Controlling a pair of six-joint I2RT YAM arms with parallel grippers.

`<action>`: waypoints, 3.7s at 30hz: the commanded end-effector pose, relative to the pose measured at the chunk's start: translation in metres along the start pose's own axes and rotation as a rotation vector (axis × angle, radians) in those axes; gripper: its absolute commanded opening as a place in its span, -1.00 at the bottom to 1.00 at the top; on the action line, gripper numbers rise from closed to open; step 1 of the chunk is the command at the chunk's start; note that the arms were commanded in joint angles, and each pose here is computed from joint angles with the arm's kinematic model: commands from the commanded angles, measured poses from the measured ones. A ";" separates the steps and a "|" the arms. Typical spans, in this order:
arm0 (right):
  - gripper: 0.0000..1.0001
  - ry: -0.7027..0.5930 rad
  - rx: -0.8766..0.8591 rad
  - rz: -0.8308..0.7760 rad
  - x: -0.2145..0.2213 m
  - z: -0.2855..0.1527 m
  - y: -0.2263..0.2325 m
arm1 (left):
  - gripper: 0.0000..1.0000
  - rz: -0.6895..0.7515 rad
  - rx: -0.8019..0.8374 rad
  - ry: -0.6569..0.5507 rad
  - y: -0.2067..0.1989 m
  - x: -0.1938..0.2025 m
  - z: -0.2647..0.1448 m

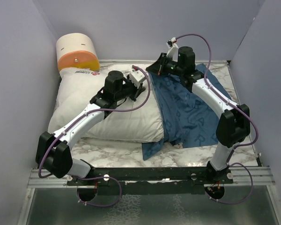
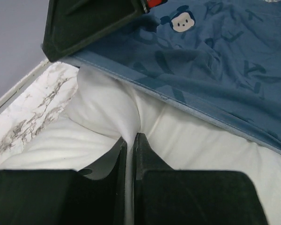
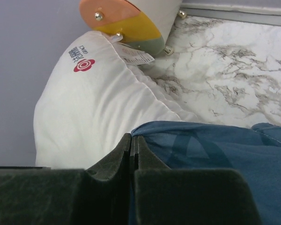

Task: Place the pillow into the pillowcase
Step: Stuff the pillow into the pillowcase.

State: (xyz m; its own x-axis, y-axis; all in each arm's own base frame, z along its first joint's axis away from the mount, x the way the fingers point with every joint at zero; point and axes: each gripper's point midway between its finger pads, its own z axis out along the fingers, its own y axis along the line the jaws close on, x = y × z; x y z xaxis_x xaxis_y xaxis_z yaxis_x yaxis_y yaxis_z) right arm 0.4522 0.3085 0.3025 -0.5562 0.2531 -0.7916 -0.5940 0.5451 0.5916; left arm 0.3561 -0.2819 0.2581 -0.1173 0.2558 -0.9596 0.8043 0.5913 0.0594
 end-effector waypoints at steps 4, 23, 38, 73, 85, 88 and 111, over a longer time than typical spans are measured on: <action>-0.93 0.128 0.107 0.063 0.062 0.025 -0.059 | -1.00 0.104 0.155 -0.207 -0.034 -0.051 -0.002; 0.83 -0.108 -0.185 -0.285 0.090 -0.172 0.081 | 0.87 -0.322 -0.234 -0.149 0.051 -0.019 -0.051; 0.82 -0.062 0.070 -0.021 0.197 -0.245 0.033 | 0.85 0.461 0.356 -0.083 -0.194 0.070 -0.112; 0.72 -0.106 0.349 0.041 0.175 -0.247 -0.008 | -1.00 0.331 0.075 0.133 -0.084 0.030 0.073; 0.55 -0.058 0.338 0.275 0.220 -0.197 -0.050 | -1.00 0.246 0.154 0.091 -0.097 0.007 0.070; 0.39 -0.047 0.306 0.335 0.225 -0.180 -0.053 | -1.00 0.237 0.164 0.079 -0.100 0.005 0.066; -0.99 0.043 -0.103 0.024 0.225 -0.112 0.105 | -1.00 -0.010 0.160 -0.015 -0.072 -0.048 0.089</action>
State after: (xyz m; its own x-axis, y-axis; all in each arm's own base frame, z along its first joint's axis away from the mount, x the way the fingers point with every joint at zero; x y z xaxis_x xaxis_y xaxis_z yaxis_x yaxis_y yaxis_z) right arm 0.2242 0.3198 0.2018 -0.5804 0.2538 -0.7738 -0.5922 0.5207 0.6150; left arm 0.3476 -0.3846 0.2439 -0.1407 0.4029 -0.9043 0.8616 0.4998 0.0886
